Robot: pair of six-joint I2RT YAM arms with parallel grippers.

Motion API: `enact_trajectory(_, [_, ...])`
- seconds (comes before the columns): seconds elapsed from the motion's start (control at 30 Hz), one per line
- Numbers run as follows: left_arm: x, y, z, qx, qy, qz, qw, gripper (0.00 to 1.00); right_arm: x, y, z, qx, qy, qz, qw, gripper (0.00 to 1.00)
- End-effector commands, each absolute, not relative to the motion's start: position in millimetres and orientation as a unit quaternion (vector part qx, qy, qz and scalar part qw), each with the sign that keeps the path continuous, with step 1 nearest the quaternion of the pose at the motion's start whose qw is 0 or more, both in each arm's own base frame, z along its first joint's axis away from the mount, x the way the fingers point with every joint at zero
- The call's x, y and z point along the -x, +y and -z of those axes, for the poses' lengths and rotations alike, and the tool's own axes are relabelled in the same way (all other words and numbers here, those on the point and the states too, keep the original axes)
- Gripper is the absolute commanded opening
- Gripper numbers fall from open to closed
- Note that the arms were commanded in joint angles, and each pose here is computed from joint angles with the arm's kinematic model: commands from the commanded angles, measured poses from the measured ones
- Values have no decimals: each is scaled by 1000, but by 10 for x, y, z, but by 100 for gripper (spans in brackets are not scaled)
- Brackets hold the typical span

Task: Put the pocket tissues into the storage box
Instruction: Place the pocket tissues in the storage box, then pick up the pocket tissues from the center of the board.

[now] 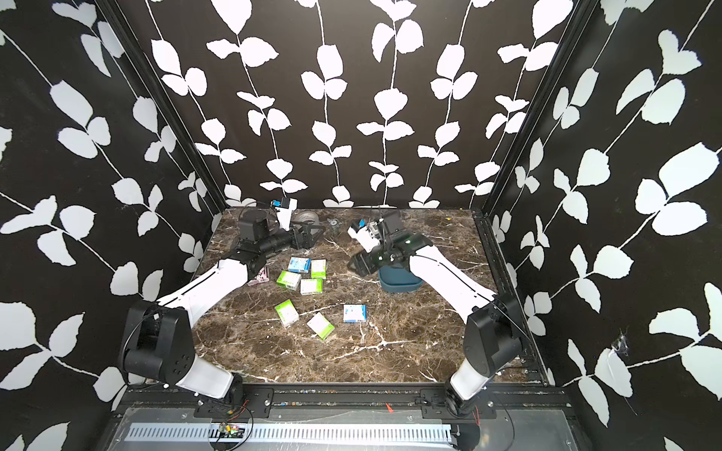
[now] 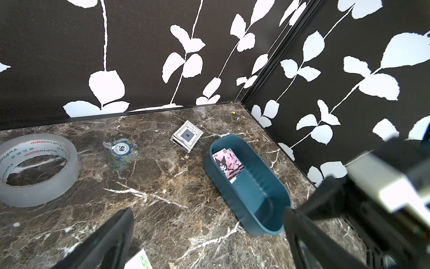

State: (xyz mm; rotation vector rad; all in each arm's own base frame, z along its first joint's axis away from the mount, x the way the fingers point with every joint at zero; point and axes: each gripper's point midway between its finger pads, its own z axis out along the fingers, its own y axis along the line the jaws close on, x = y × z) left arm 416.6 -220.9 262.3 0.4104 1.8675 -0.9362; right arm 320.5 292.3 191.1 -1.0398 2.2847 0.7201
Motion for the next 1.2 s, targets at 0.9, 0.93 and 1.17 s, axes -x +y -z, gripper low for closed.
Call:
enact_trajectory(0.9, [-4066,-2154,-2533,-189,779,353,483,99,-2775,3126,-513,479,853,-188,87,68])
enact_trajectory(0.93, [-4065,-2151,-2532,-189,779,352,483,99,-2744,3113,-485,479,853,-189,79,68])
enact_trajectory(1.17, [-4063,-2143,-2519,-192,781,347,483,99,-2602,3029,-406,475,856,-195,59,66])
